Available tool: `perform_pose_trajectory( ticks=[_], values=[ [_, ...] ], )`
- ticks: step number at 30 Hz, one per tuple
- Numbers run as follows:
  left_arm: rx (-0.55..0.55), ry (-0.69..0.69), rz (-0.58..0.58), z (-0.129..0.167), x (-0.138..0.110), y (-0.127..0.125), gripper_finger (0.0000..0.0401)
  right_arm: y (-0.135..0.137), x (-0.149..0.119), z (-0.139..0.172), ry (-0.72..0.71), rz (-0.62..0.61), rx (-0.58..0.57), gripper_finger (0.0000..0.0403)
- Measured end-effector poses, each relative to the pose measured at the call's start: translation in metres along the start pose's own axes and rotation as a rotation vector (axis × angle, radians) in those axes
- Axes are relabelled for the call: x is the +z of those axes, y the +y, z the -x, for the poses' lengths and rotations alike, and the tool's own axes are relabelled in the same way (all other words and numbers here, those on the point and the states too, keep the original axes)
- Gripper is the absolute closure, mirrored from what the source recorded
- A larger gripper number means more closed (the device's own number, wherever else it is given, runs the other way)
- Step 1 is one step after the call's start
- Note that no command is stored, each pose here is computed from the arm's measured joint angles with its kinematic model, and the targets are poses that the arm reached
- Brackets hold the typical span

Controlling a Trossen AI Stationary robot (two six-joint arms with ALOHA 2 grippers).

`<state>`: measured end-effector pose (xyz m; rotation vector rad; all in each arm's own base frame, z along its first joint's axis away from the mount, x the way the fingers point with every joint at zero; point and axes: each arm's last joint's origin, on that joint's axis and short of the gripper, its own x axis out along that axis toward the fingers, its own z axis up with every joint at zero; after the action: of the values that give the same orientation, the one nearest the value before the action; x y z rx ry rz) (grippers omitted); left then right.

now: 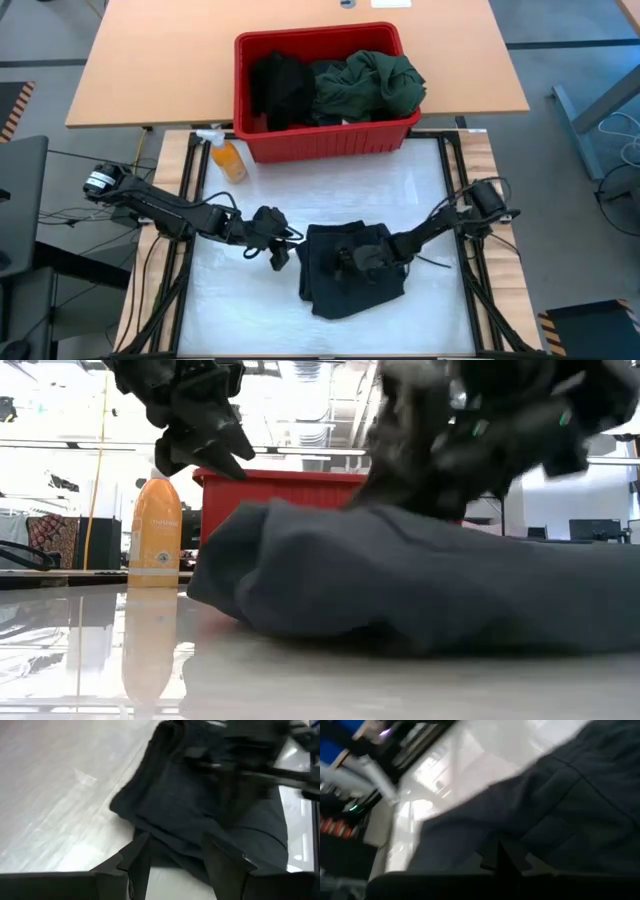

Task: Fold Laundry from Bin
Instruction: Move the black shorts to the top right of the table

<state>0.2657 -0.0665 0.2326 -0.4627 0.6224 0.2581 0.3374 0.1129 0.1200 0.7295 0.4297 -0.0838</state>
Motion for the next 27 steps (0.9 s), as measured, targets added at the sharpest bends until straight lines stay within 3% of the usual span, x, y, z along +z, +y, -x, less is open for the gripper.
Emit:
perform_pose_trajectory(
  ticks=[4, 9, 16, 24, 27],
  values=[
    [-0.002, 0.022, -0.054, 0.001, -0.003, -0.001, 0.0242, -0.016, -0.008, -0.009, 0.005, -0.080, -0.052, 0.0390],
    [0.003, 0.048, -0.077, 0.001, -0.005, 0.000, 0.0242, -0.028, -0.010, 0.008, 0.054, -0.087, -0.141, 0.0389],
    [0.023, 0.003, -0.102, -0.002, 0.003, 0.006, 0.0243, -0.057, 0.013, 0.065, 0.127, 0.045, -0.292, 0.0386],
    [0.115, -0.139, 0.021, -0.011, 0.035, 0.037, 0.0244, -0.120, 0.040, 0.123, 0.110, 0.186, -0.318, 0.0386],
    [0.113, -0.224, 0.071, -0.012, 0.049, 0.046, 0.0244, -0.142, 0.051, 0.135, 0.128, 0.259, -0.257, 0.0386]
  ],
)
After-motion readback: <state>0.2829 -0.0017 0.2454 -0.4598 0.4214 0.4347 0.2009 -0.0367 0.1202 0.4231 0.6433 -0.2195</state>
